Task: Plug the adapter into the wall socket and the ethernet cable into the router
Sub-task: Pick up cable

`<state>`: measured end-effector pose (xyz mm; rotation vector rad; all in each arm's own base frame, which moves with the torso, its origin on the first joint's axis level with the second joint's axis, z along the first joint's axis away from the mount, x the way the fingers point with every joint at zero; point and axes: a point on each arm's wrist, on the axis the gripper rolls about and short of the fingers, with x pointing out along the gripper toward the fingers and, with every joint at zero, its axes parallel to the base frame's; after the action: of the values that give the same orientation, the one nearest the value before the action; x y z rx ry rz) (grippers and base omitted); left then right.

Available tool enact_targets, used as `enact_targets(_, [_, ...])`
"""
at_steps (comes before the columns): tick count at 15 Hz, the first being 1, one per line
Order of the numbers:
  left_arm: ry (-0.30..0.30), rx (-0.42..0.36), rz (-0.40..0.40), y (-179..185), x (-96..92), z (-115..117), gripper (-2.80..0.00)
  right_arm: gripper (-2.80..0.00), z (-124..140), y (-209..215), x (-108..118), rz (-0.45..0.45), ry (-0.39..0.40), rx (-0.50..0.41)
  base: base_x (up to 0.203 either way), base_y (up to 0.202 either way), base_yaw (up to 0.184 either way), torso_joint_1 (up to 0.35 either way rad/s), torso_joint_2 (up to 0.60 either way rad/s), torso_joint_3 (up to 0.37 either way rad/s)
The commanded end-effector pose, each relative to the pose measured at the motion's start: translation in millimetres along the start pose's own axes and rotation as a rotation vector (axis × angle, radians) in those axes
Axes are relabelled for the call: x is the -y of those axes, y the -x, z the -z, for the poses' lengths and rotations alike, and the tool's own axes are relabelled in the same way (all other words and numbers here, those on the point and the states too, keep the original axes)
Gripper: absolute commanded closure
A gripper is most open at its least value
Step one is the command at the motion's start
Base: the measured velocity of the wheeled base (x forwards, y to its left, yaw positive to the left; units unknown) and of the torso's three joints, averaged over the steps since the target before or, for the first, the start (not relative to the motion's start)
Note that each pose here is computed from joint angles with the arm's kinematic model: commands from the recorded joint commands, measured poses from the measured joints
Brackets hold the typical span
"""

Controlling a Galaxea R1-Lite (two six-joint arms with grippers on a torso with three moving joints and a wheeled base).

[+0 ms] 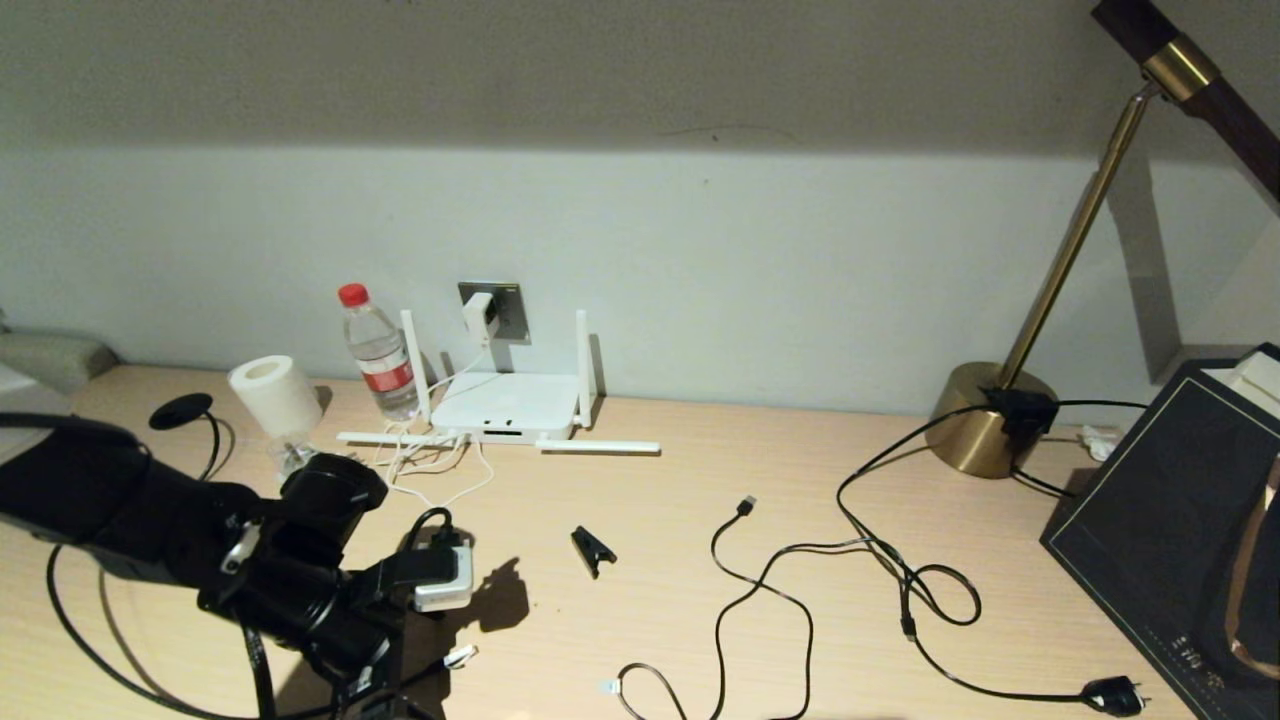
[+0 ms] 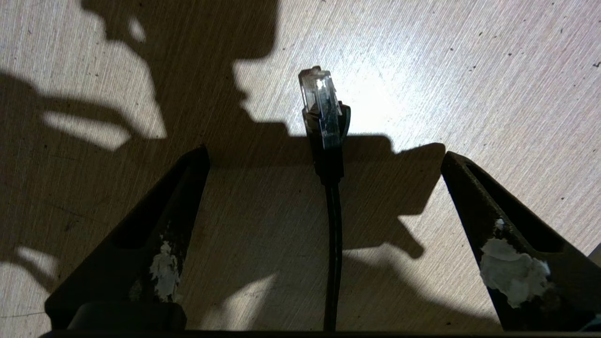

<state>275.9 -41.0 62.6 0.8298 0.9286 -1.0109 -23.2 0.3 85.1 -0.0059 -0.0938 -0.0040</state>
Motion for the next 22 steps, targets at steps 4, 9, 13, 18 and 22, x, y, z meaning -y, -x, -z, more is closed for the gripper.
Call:
enact_targets(4, [-0.006, 0.000, 0.003, -0.9, 0.3, 0.0, -2.80, 0.00, 9.9, -2.0, -0.1, -0.001, 0.001, -0.035, 0.000, 0.000, 0.000, 0.000, 0.00, 0.000])
enact_targets(9, [-0.005, -0.001, 0.005, 0.9, 3.4, 1.0, -2.80, 0.00, 9.9, -2.0, -0.1, -0.001, 0.001, -0.035, 0.000, 0.000, 0.000, 0.000, 0.00, 0.000])
enact_targets(13, [-0.005, -0.002, 0.007, 1.6, 5.3, 1.7, 0.00, 0.00, 9.9, -1.9, -0.1, -0.001, 0.001, -0.034, 0.000, 0.000, 0.000, 0.000, 0.00, 0.000])
enact_targets(18, [-0.007, -0.001, 0.006, 2.4, 6.2, 1.4, 0.00, 0.00, 9.9, -1.9, -0.1, -0.001, 0.001, -0.034, 0.000, 0.000, 0.000, 0.000, 0.00, 0.000])
enact_targets(22, [-0.002, -0.002, 0.016, 2.0, 9.2, 2.9, 0.00, 0.00, 10.0, -1.9, -0.1, -0.001, 0.001, -0.034, 0.000, 0.000, 0.000, 0.000, 0.00, 0.000])
